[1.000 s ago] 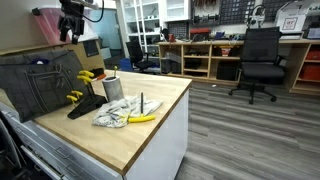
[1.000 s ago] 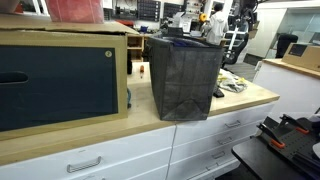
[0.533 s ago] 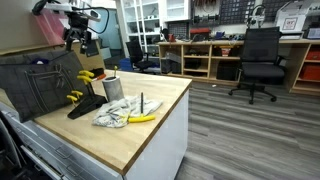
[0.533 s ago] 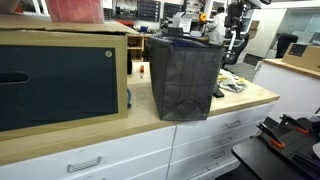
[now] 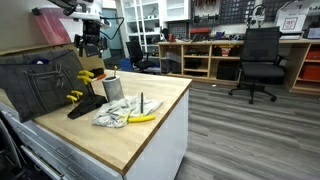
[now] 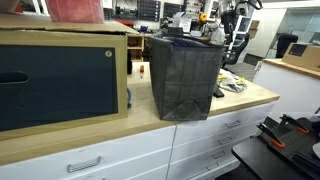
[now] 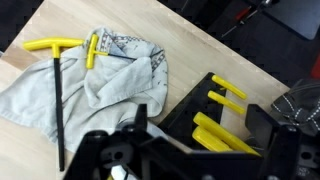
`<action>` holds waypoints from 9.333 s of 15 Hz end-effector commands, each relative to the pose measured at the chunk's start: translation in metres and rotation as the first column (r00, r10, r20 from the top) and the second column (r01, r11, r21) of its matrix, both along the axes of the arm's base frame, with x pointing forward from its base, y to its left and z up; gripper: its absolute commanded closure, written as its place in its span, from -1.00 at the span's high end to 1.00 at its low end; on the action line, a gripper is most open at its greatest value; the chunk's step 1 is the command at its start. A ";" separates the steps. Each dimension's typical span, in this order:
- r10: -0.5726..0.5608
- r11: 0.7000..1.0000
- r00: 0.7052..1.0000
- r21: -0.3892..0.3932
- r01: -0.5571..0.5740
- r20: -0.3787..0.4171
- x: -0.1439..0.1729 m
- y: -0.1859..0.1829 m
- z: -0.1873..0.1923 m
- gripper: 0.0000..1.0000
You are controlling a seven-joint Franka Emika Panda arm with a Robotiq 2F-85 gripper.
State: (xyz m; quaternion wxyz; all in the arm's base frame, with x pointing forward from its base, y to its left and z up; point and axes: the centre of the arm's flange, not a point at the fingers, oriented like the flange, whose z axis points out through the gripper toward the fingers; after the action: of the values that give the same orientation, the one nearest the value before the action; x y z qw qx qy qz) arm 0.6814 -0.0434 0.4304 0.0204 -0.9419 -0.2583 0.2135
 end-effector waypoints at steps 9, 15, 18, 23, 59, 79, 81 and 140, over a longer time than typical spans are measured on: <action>0.148 0.989 0.988 0.029 -0.147 -0.043 0.023 -0.006 -0.014 1.00; 0.149 0.988 0.987 0.019 -0.150 0.068 0.033 -0.006 -0.026 1.00; 0.187 0.982 0.972 0.009 -0.191 0.139 0.043 -0.001 -0.023 1.00; 0.275 0.956 0.951 0.062 -0.286 0.141 0.067 0.004 -0.042 1.00; 0.645 0.728 0.744 0.158 -0.668 0.175 0.123 -0.001 -0.062 1.00; 0.653 0.726 0.746 0.173 -0.666 0.132 0.105 -0.016 -0.073 -0.90; 0.628 0.754 0.769 0.149 -0.639 0.121 0.102 -0.019 -0.071 -0.21; 0.389 0.921 0.912 -0.039 -0.387 0.130 0.002 -0.008 0.014 -0.92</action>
State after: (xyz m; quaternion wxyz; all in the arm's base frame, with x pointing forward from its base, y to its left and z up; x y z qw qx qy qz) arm 0.7493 -0.0440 0.4303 -0.0415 -0.8681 -0.4736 0.1425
